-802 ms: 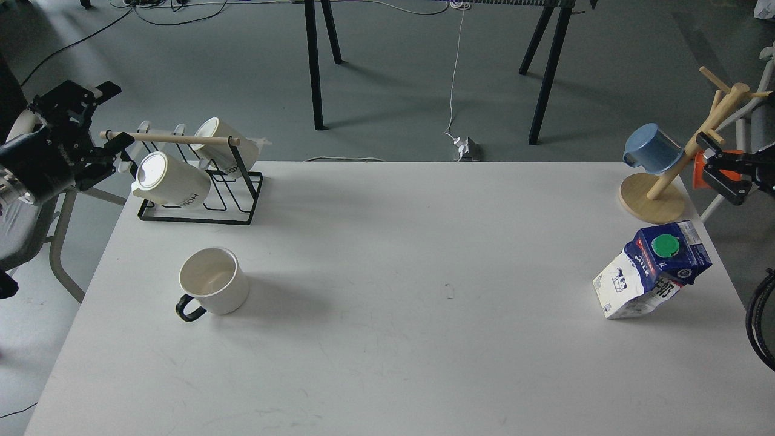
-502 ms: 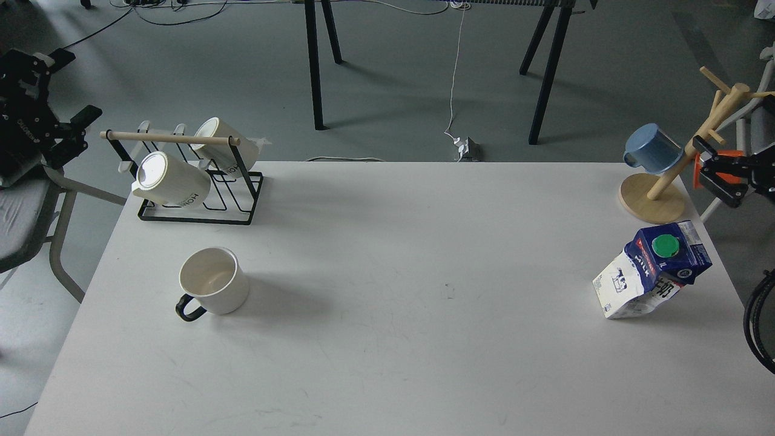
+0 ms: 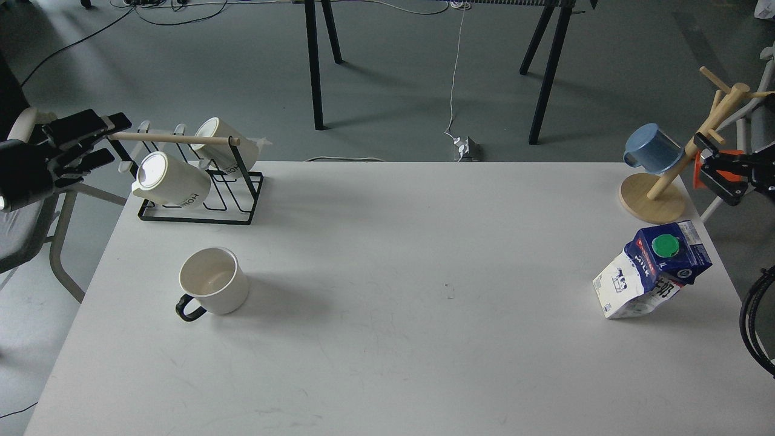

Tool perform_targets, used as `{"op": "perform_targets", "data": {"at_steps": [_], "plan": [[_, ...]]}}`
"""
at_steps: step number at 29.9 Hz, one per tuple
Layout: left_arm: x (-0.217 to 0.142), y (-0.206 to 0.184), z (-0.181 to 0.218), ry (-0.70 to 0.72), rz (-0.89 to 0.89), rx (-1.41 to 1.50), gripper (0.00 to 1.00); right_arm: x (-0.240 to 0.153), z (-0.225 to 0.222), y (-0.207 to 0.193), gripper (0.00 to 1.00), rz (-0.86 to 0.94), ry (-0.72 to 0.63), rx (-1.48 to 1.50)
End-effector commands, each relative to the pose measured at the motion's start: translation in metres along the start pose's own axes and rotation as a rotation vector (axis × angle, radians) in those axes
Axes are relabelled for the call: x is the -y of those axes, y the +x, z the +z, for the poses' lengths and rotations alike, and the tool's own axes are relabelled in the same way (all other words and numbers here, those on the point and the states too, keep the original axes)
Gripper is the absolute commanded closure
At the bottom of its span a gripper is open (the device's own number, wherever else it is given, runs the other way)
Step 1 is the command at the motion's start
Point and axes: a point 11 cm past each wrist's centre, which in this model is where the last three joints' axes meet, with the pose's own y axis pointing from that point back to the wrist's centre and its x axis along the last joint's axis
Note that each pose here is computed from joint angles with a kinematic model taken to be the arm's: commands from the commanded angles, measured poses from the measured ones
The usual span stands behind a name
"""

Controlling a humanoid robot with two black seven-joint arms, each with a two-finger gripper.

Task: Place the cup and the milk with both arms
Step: 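Extend the left gripper from the rack area toward the white mug, then grasp the white mug rim with the left gripper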

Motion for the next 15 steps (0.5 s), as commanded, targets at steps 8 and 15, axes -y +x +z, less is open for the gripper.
{"op": "perform_targets", "data": {"at_steps": [8,15], "plan": [[0.012,-0.069,-0.026,0.164,-0.327,0.355,0.0,-0.005,-0.003,0.007,0.01,0.026,0.007,-0.004],[0.028,-0.086,-0.023,0.132,-0.34,0.386,0.0,-0.007,0.0,0.012,0.01,0.039,0.0,0.0]]}}
